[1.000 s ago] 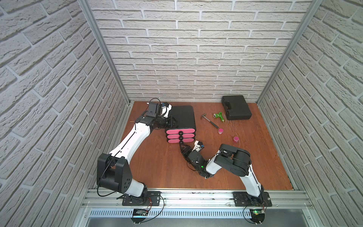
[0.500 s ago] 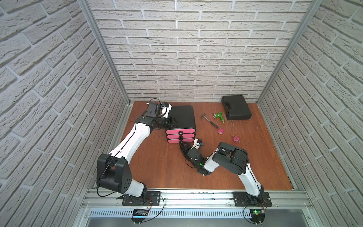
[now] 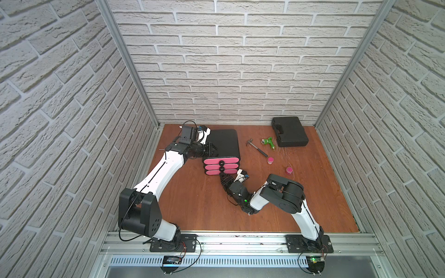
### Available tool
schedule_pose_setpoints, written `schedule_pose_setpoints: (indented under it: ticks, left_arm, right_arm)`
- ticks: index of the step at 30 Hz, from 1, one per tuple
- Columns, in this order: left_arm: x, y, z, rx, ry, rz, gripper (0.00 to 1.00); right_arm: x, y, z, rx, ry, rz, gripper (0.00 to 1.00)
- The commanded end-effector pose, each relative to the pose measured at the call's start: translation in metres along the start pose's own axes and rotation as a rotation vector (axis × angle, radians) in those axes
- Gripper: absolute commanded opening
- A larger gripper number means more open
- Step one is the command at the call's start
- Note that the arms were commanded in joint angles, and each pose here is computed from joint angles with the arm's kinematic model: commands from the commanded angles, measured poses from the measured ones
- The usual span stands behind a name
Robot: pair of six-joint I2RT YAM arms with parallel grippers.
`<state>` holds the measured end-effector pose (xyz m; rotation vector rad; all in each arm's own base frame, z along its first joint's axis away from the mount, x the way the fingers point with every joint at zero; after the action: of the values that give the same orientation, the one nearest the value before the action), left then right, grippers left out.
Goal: Put the paint cans in the drawer according to color
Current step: Open the drawer in the storage box.
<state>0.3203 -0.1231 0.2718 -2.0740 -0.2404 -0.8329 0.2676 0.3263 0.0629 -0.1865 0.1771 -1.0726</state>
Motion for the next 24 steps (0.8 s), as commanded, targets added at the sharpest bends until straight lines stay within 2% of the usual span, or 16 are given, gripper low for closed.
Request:
schedule_pose_setpoints:
  ticks: [1, 11, 16, 24]
  left_arm:
    - [-0.073, 0.024, 0.028, 0.123, -0.188, 0.390, 0.29]
    - [-0.073, 0.028, 0.031, 0.143, -0.186, 0.396, 0.28]
    - [-0.074, 0.029, 0.031, 0.142, -0.190, 0.393, 0.29]
    - [-0.075, 0.030, 0.032, 0.144, -0.191, 0.395, 0.29]
  right_arm:
    - [0.009, -0.002, -0.019, -0.091, -0.060, -0.015, 0.27]
    - [-0.003, -0.028, -0.025, -0.129, -0.079, 0.037, 0.26]
    - [-0.020, -0.041, -0.029, -0.152, -0.093, 0.084, 0.25]
    - [-0.040, -0.054, -0.030, -0.162, -0.101, 0.087, 0.26]
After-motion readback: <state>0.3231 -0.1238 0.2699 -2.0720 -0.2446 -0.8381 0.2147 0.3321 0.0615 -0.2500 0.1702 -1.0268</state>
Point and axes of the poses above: each gripper's point midway between its finger pads, its own y axis out along the fingers, its own z axis along the line the jaws close on, x = y × z, the point moved 10 cm from there along -y, back along the fingers, and after that the axes turned 11 degrees about y, right-handed, at the moved point
